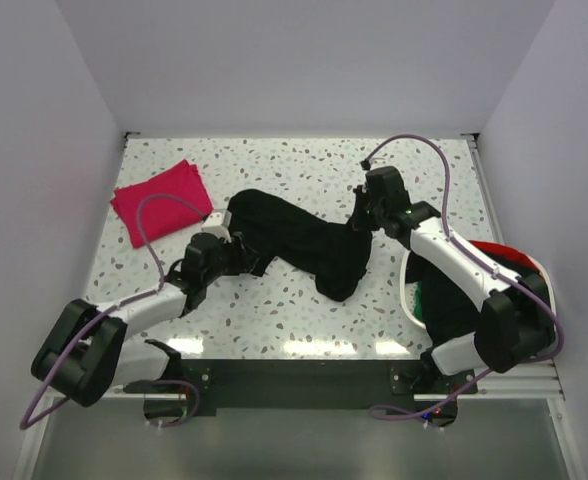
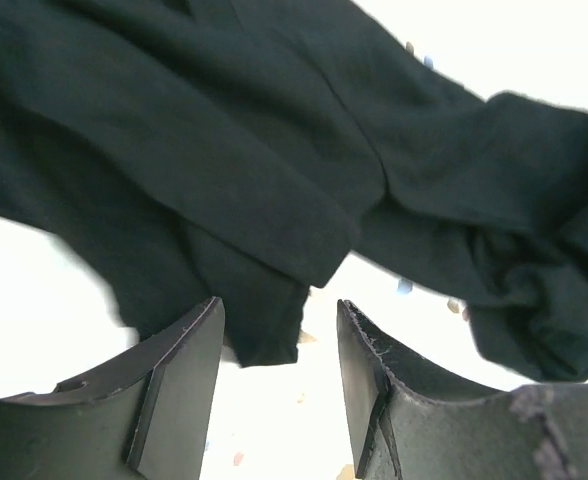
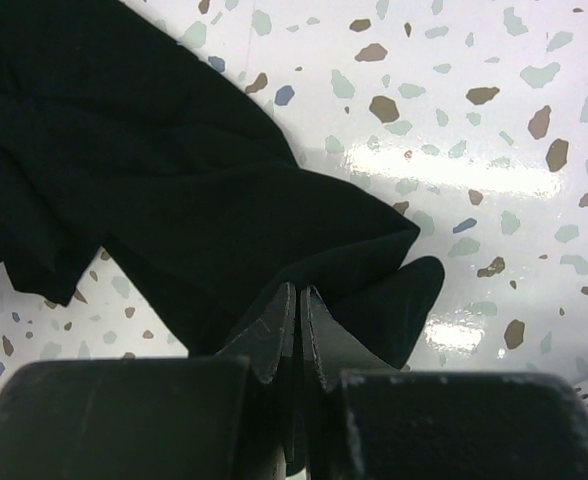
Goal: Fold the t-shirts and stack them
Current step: Flatten the tshirt out
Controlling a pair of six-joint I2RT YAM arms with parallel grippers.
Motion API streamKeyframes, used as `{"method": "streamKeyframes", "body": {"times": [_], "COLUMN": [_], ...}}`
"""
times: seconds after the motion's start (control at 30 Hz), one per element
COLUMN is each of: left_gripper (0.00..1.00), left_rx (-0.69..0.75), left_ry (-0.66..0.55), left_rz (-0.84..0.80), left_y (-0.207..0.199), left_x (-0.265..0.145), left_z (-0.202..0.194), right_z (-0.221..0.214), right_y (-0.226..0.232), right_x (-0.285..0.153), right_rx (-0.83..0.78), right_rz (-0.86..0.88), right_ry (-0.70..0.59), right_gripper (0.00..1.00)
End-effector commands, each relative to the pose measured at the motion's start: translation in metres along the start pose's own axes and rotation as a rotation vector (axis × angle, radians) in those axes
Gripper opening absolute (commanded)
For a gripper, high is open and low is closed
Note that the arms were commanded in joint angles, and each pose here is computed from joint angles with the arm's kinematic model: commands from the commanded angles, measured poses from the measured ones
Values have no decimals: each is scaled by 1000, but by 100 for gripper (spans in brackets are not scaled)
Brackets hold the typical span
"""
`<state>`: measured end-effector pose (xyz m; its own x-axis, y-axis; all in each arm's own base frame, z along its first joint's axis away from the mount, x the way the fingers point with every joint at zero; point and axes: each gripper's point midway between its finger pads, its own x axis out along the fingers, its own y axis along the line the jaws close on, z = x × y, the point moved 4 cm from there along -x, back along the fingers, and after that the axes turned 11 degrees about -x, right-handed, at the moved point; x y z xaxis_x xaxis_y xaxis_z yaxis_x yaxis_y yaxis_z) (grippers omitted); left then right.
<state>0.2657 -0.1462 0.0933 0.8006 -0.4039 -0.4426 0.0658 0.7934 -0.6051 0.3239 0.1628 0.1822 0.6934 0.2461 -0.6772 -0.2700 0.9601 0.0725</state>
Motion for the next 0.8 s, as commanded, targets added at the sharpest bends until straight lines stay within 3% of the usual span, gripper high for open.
{"method": "streamKeyframes", "body": {"times": [0.0,0.77], "left_gripper": [53,52], "left_rx": [11,-19], "left_ry": [-16,15], "left_rz": [2,-20], "left_y": [-18,-27], "left_x": [19,60], "left_z": [4,-16], "right_z": [6,6], "right_y": [5,6], "right_x": [1,-6], "right_rx": [-6,-20], "right_rz": [32,46], "right_ry": [-34,-42], "right_gripper": [0,0]}}
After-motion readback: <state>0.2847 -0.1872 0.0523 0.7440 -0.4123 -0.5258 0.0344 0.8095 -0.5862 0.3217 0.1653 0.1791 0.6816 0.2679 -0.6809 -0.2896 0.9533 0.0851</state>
